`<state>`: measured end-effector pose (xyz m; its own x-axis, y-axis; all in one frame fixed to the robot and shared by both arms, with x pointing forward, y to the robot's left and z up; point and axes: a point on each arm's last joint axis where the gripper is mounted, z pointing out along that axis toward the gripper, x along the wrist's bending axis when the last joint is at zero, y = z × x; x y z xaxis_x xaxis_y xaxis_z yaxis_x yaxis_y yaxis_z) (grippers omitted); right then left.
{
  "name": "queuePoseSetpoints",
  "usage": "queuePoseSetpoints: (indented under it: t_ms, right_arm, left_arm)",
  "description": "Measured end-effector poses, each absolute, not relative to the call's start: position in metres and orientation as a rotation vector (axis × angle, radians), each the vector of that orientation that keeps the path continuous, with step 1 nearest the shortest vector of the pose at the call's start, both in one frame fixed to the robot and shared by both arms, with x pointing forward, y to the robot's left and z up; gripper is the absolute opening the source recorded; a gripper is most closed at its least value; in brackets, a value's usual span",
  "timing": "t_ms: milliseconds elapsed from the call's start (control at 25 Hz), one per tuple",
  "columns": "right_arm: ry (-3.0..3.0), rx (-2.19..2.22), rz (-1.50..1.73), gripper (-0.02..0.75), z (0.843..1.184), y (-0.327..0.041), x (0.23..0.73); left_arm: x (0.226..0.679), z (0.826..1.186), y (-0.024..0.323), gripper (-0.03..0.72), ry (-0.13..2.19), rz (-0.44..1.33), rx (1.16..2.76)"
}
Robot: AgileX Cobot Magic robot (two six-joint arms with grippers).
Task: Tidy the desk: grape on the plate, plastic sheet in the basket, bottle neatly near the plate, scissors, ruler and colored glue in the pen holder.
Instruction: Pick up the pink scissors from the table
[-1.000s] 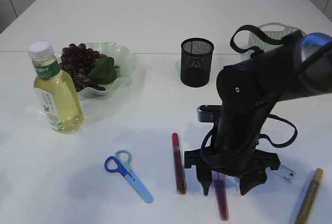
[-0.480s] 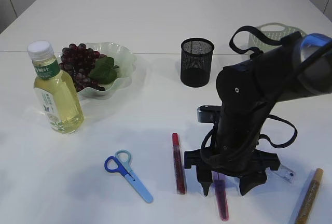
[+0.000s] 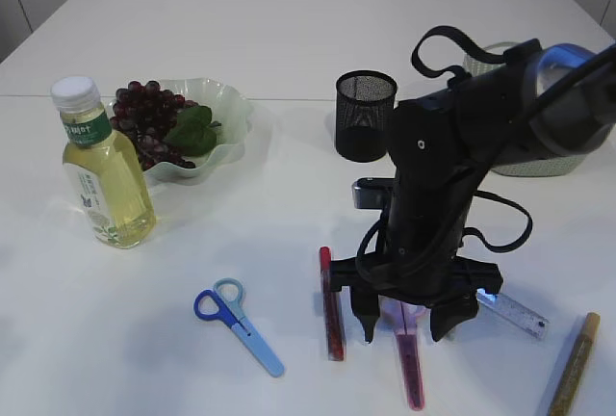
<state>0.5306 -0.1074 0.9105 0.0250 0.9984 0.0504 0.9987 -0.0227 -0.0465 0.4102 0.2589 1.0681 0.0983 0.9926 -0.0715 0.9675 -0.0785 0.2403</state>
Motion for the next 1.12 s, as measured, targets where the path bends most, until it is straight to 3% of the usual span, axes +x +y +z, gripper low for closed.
queuePoseSetpoints:
  t_ms: [1120]
  right_arm:
    - [-2.146,-2.18,0.114,0.575,0.899,-0.11,0.528]
  left_arm:
    - [0.41,1.068,0.259,0.477,1.963,0.164,2.149]
